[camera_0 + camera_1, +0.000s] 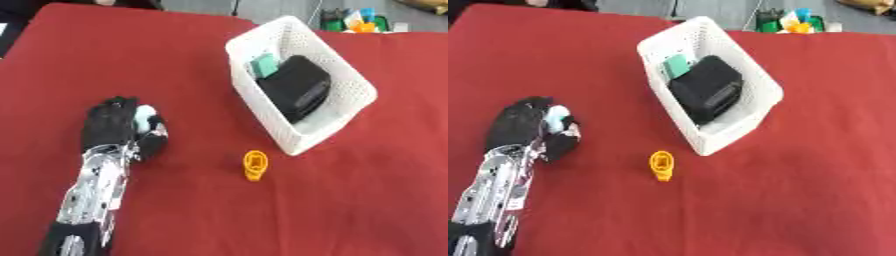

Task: Pick up objects on the table and place them in the box.

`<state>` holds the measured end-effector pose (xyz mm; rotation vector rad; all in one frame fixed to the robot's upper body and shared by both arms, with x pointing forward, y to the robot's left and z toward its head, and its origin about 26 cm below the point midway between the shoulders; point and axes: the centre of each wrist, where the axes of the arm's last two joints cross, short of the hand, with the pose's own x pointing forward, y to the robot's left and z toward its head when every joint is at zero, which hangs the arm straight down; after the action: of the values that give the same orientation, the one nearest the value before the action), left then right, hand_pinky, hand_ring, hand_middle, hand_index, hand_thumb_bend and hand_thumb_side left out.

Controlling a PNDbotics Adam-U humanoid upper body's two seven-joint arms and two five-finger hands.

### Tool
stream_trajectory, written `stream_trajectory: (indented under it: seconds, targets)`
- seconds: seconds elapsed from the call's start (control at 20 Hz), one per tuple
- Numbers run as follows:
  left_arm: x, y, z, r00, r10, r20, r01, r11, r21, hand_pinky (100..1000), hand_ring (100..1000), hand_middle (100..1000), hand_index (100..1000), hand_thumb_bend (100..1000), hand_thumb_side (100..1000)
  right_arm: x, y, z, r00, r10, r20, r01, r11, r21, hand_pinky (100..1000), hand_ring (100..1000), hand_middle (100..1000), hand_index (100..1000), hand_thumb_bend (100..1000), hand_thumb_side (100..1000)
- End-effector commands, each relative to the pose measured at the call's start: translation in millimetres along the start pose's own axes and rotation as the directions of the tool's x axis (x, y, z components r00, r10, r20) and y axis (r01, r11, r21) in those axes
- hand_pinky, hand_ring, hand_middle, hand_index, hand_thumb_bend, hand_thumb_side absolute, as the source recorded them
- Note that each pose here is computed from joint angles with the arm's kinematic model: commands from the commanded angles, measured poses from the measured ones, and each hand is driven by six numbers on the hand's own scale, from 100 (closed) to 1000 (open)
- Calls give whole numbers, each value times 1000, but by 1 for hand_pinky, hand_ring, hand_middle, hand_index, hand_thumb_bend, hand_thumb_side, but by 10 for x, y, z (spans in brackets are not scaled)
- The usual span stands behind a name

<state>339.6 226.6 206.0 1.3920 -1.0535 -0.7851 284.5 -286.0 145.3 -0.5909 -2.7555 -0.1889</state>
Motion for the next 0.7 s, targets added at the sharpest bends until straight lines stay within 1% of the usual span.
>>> stream_trajectory:
  seconds: [0.05,0.15,0.35,0.4,0.45,0.5,0.65,0.7]
  targets:
    - [14,1,6,1000,-2,-10,2,1000,-5,979,988,887,945,100,726,45,-8,-60,999,-12,30,12,1000,-8,770,755,613,720,188,1000]
    - [14,-5,4,1000,-9,-15,9,1000,-6,978,972,871,932,100,683,45,-7,-62,999,-13,31,13,1000,-10,770,755,613,721,185,1000]
    - [20,-13,3,1000,-23,-21,23,1000,-9,977,965,863,925,100,666,44,-7,-65,999,-15,32,15,1000,-10,770,755,613,721,183,1000]
    - [24,-14,5,999,-25,-20,25,1000,-11,961,944,846,908,100,614,44,-7,-65,999,-15,32,15,1000,-10,770,756,613,721,182,1000]
    - [29,-16,7,999,-27,-19,27,1000,-12,961,944,846,908,100,614,44,-7,-66,999,-15,32,15,1000,-10,770,756,613,721,182,1000]
    - [31,-15,9,999,-29,-19,28,1000,-12,952,927,831,898,100,567,44,-8,-66,999,-15,32,15,1000,-11,770,756,613,722,182,1000]
    - [39,-7,16,999,-27,-17,27,1000,-11,946,918,824,892,100,542,44,-9,-66,999,-14,31,14,1000,-10,771,756,613,722,183,1000]
    - [40,-4,18,1000,-26,-18,26,1000,-8,937,905,812,884,100,507,44,-9,-66,999,-14,31,14,1000,-10,771,756,612,722,185,1000]
